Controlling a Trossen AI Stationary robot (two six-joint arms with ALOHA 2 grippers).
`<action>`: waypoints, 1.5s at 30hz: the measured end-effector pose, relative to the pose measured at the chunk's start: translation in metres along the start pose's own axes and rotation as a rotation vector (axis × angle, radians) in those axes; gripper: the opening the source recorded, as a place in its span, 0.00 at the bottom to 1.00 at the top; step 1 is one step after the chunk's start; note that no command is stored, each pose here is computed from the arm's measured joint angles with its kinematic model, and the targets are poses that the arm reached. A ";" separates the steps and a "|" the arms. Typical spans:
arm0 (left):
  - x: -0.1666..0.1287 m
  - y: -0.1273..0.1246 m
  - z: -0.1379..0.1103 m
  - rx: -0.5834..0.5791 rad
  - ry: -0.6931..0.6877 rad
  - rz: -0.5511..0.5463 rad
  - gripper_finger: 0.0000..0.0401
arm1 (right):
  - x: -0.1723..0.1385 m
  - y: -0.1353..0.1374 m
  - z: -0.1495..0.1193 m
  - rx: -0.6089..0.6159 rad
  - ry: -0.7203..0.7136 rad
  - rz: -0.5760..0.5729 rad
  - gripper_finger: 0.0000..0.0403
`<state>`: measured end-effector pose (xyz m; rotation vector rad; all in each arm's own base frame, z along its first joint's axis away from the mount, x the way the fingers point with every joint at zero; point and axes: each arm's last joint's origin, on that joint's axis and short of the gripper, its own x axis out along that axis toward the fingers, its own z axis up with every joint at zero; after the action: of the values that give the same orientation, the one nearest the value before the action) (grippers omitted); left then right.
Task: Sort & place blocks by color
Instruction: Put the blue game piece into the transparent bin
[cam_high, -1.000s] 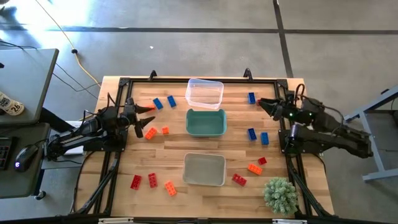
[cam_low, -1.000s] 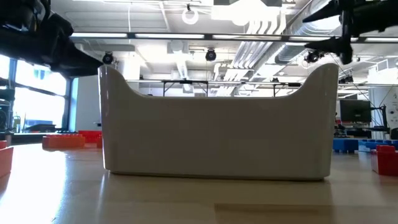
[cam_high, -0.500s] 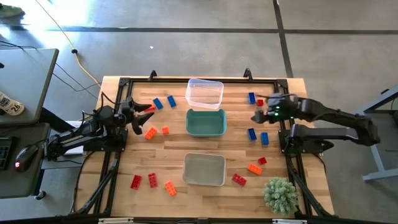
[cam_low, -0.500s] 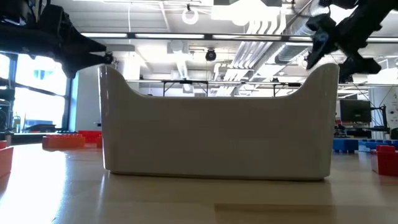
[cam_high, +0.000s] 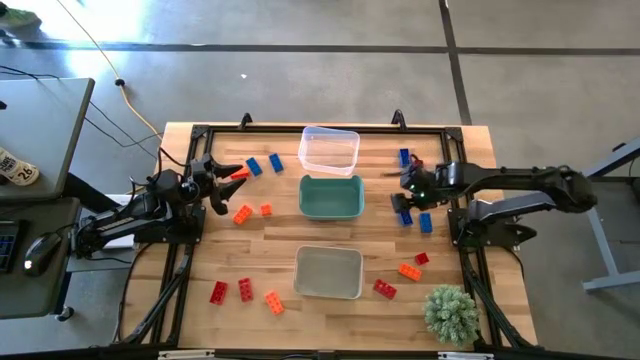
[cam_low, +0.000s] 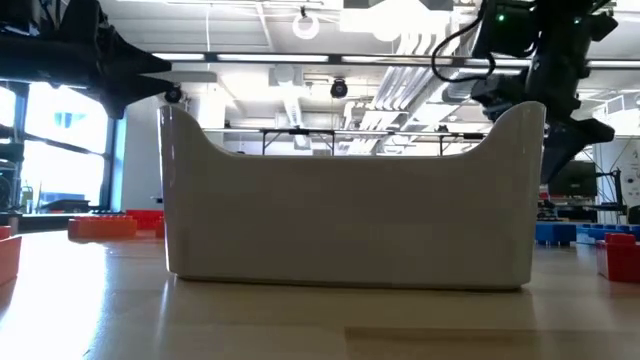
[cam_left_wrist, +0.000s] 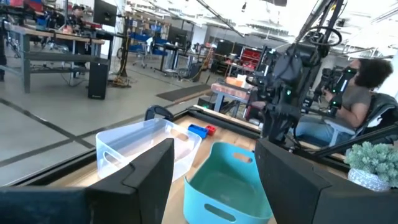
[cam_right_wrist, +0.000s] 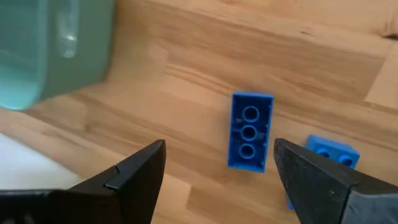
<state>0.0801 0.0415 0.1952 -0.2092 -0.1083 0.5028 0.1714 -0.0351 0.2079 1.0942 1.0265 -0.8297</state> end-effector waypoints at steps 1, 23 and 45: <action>0.000 0.000 0.000 0.000 0.000 0.000 0.53 | 0.003 0.002 -0.001 0.004 -0.001 -0.020 0.71; 0.000 0.002 0.007 -0.054 -0.099 0.104 0.53 | 0.070 0.014 0.000 0.027 0.040 -0.295 0.71; -0.001 0.003 0.008 0.099 -0.095 0.137 0.53 | 0.065 0.044 0.013 0.014 -0.003 -0.171 0.27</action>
<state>0.0771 0.0448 0.2020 -0.0965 -0.1625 0.6531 0.2356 -0.0388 0.1607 1.0267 1.1248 -0.9764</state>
